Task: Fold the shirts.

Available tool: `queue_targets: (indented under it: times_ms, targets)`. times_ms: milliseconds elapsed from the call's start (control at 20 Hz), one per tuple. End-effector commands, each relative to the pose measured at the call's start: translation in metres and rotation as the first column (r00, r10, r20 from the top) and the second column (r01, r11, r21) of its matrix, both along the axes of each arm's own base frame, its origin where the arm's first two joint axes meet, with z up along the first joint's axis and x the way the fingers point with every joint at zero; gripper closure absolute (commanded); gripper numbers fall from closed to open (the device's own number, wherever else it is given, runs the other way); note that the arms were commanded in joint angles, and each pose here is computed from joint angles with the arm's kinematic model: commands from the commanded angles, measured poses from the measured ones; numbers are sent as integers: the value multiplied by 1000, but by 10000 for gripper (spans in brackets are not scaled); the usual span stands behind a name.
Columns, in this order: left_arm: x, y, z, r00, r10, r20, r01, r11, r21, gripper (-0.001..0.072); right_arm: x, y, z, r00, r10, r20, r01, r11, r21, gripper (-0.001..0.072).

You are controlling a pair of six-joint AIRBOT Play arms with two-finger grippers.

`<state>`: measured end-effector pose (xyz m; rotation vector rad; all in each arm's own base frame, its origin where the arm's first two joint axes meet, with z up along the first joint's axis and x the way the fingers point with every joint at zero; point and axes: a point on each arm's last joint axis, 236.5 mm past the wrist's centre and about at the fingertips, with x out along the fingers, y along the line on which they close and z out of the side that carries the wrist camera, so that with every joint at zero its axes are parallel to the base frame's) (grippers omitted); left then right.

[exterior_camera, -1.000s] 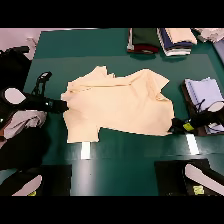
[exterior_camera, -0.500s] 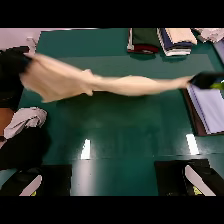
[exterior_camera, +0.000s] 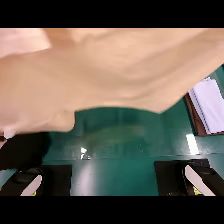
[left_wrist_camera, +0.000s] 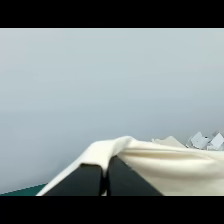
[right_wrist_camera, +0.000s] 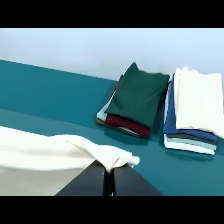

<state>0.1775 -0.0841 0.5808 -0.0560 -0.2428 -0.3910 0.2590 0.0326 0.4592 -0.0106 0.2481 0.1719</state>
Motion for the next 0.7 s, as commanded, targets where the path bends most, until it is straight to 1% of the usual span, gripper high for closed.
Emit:
queue_targets:
  times_ms: [0,100,150,250,350,500,600,650]
  targets:
    - [21,0,-21,996,13,-88,-11,1000,27,687,5,-3,6,999,-6,-33,6,1000,-8,693]
    - [78,-8,-80,957,15,-291,5,998,68,687,32,-9,-19,993,-4,-115,5,1000,12,694]
    - [109,-12,-120,909,17,-416,23,996,91,686,47,-12,-41,984,-1,-178,6,1000,25,694]
    - [166,-19,-205,777,28,-629,60,991,117,686,79,-19,-94,946,7,-325,11,999,53,694]
    - [213,-24,-292,627,43,-778,83,989,122,686,111,-26,-158,878,25,-478,11,997,71,694]
    - [264,-29,-412,413,65,-908,107,987,119,686,150,-34,-263,734,54,-677,38,992,121,694]
    - [287,-32,-477,301,74,-951,122,986,116,686,168,-38,-334,626,73,-777,72,986,150,694]
    - [296,-33,-502,266,76,-961,135,984,115,686,174,-40,-363,587,77,-806,89,983,159,694]
